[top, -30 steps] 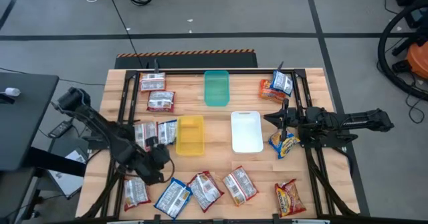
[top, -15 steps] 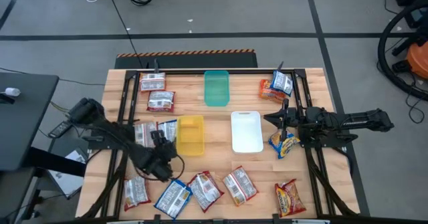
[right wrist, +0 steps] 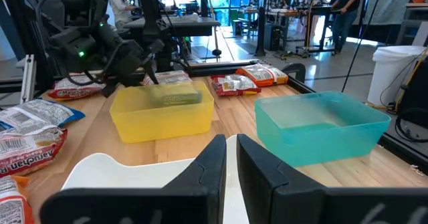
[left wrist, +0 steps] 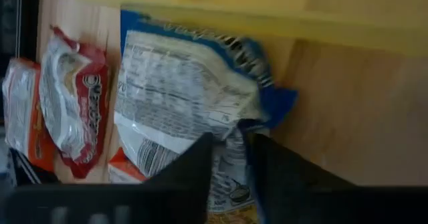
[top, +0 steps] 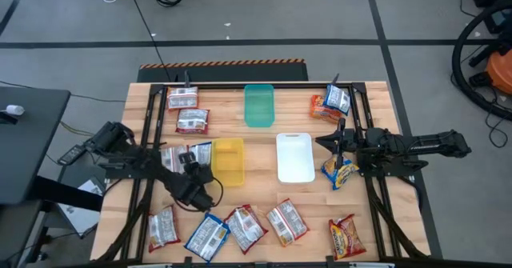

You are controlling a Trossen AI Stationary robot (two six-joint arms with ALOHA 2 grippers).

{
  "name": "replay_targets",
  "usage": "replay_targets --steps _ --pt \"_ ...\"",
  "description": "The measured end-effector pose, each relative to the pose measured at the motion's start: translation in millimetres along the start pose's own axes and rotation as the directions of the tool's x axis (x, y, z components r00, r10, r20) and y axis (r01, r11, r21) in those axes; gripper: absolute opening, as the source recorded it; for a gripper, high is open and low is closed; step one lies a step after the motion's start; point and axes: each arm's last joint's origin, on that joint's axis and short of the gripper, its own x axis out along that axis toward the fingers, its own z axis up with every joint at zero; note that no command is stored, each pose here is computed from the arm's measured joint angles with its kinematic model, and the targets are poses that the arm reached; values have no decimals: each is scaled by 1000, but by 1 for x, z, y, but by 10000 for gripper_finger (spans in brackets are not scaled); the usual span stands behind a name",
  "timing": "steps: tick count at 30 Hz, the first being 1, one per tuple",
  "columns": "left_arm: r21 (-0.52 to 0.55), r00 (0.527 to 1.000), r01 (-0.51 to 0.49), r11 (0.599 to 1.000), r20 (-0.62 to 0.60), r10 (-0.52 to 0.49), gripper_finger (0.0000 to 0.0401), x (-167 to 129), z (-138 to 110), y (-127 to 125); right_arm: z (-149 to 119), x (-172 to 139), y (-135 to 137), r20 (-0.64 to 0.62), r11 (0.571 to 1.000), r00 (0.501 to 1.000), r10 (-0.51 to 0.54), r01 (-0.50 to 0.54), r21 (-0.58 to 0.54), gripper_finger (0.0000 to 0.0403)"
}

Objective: Sort Maruchan noodles
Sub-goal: Put the top left blue noodle pack into the yellow bin

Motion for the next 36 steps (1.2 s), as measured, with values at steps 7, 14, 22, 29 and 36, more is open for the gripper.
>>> replay_targets --steps 7,14,22,29,36 --pt "10 974 37 999 -222 -34 12 -28 7 22 0 0 0 0 1000 1000 0 0 0 43" --pt "-25 943 205 978 -263 -205 10 -110 31 87 0 0 0 0 1000 1000 1 -1 0 43" --pt "-187 856 516 836 93 -508 9 -148 59 145 0 0 0 0 1000 1000 0 0 0 43" --pt "-68 823 553 830 201 -532 9 -132 92 142 0 0 0 0 1000 1000 0 0 0 43" --pt "38 804 566 823 194 -562 9 -105 124 120 0 0 0 0 1000 1000 1 -1 0 43"
